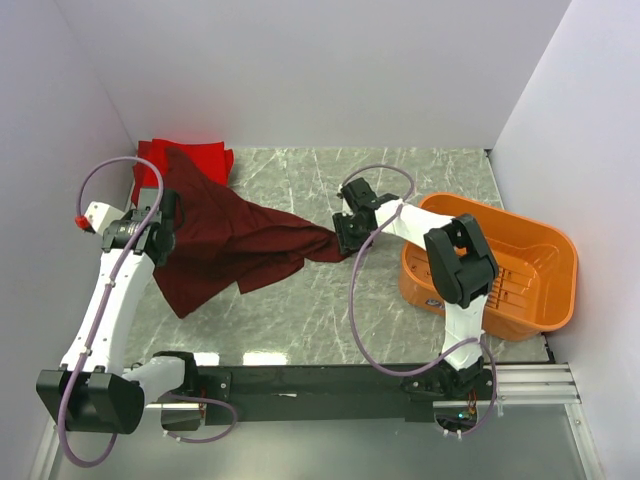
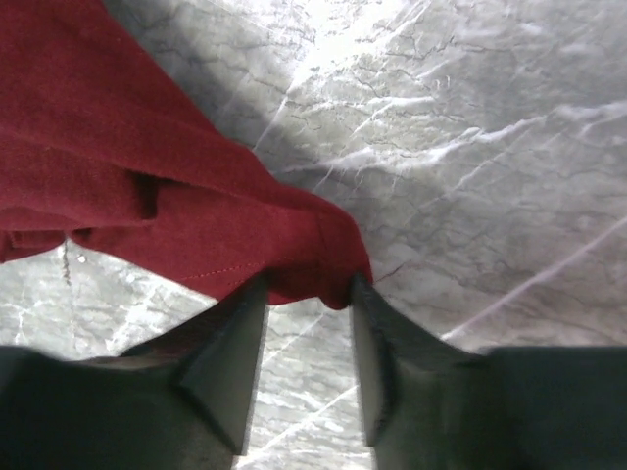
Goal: Fold and stack the t-shirts
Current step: Flatten the tshirt out, then fold the tshirt
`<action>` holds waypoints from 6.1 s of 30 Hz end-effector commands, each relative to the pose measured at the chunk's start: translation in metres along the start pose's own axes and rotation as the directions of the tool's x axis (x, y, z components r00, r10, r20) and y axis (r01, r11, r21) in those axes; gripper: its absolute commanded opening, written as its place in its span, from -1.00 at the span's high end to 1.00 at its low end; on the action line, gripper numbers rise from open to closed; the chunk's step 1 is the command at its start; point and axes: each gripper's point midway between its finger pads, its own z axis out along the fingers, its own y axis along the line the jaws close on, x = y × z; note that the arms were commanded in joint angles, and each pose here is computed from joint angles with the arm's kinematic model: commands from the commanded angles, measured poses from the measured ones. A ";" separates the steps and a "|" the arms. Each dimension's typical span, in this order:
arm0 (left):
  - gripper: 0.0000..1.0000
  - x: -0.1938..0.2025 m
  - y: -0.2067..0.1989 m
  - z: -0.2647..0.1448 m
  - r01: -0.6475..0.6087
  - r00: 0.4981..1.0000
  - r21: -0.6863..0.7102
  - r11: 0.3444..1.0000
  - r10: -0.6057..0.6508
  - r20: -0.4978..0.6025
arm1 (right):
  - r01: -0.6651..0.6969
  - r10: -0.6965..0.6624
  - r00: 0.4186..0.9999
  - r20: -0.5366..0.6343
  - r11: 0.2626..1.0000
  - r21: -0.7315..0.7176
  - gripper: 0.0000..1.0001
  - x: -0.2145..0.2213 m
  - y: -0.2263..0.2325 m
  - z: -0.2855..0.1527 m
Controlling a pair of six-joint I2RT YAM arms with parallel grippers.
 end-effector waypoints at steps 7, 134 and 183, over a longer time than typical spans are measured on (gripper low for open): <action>0.99 -0.024 -0.025 -0.016 0.040 0.999 0.095 0.995 -0.043 0.026 | 0.049 -0.048 0.988 0.146 0.999 -0.009 1.00 -0.034 0.011 -0.026; 0.99 0.122 -0.012 0.027 -0.038 0.961 0.008 0.999 0.038 -0.274 | 0.183 -0.218 0.826 0.520 0.976 0.120 1.00 -0.239 -0.122 -0.084; -0.99 0.150 -0.093 0.167 -0.204 0.901 0.145 0.968 0.244 -0.359 | -0.216 0.231 0.961 0.155 0.970 -0.109 -0.66 -0.127 -0.051 0.045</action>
